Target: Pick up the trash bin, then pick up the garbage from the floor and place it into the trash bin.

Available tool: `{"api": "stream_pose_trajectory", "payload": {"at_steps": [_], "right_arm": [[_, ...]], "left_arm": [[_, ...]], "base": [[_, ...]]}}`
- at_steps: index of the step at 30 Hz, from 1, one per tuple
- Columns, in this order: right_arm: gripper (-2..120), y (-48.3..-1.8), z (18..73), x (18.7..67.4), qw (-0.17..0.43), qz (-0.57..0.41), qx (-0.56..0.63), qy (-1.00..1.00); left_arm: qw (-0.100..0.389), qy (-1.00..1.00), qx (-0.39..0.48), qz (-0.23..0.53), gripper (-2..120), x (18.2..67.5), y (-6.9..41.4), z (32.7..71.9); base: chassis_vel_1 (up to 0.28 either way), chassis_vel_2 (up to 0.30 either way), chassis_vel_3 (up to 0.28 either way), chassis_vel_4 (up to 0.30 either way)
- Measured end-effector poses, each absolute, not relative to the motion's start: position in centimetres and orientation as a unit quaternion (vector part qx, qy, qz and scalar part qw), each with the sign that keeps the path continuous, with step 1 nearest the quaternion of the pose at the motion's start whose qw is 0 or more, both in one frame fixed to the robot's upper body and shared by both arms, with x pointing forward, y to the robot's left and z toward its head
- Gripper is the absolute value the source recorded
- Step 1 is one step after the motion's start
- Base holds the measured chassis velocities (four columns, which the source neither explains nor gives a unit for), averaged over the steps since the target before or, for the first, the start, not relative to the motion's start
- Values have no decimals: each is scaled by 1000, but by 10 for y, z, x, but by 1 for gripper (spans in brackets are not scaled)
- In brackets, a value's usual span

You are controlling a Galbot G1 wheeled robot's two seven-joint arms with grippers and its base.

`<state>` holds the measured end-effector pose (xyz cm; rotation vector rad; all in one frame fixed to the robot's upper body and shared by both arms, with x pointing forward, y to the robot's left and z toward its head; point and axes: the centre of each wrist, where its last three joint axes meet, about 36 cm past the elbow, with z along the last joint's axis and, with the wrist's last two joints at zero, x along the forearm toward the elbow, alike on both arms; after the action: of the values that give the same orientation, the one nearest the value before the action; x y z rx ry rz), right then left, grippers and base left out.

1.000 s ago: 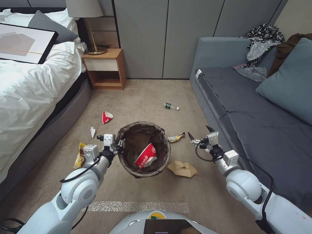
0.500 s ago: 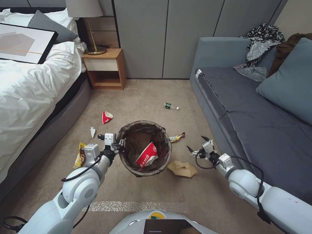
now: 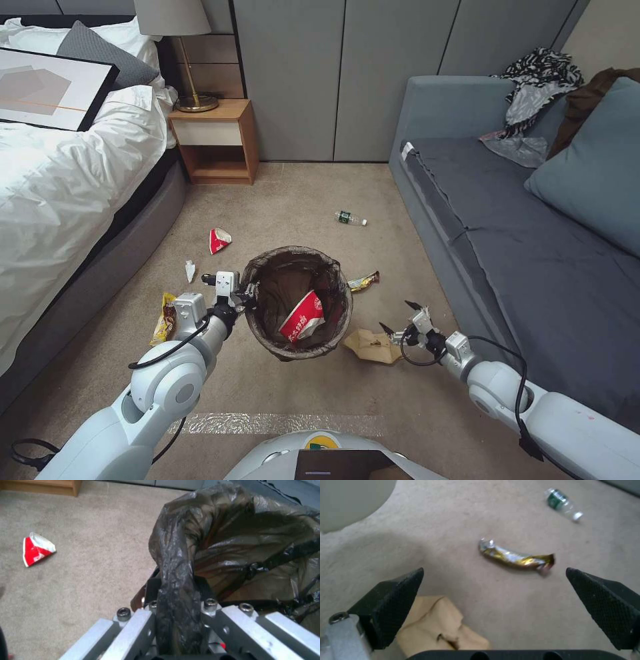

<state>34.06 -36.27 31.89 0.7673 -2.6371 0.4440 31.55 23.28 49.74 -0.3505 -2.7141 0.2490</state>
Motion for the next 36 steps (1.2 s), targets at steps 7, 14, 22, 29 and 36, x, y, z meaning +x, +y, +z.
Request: {"api": "stream_pose_trajectory", "payload": {"at_steps": [7,14,22,29,36], "right_arm": [[100,-370,290,336,191,149,294,-925],[100,-370,289,336,190,149,294,-925],[100,-381,235,334,212,130,304,-920],[100,-375,213,330,221,116,297,-922],[100,-375,198,326,230,116,288,-922]], "left_arm": [[194,-969,-125,87,5,317,233,499],[194,-969,-125,87,5,317,233,499],[195,-969,-126,83,5,318,234,498],[196,-969,-126,83,5,317,233,498],[196,-969,-124,83,5,316,235,498]], "base": [[0,0,0,0],[0,0,0,0],[0,0,0,0],[0,0,0,0],[0,0,0,0]]}}
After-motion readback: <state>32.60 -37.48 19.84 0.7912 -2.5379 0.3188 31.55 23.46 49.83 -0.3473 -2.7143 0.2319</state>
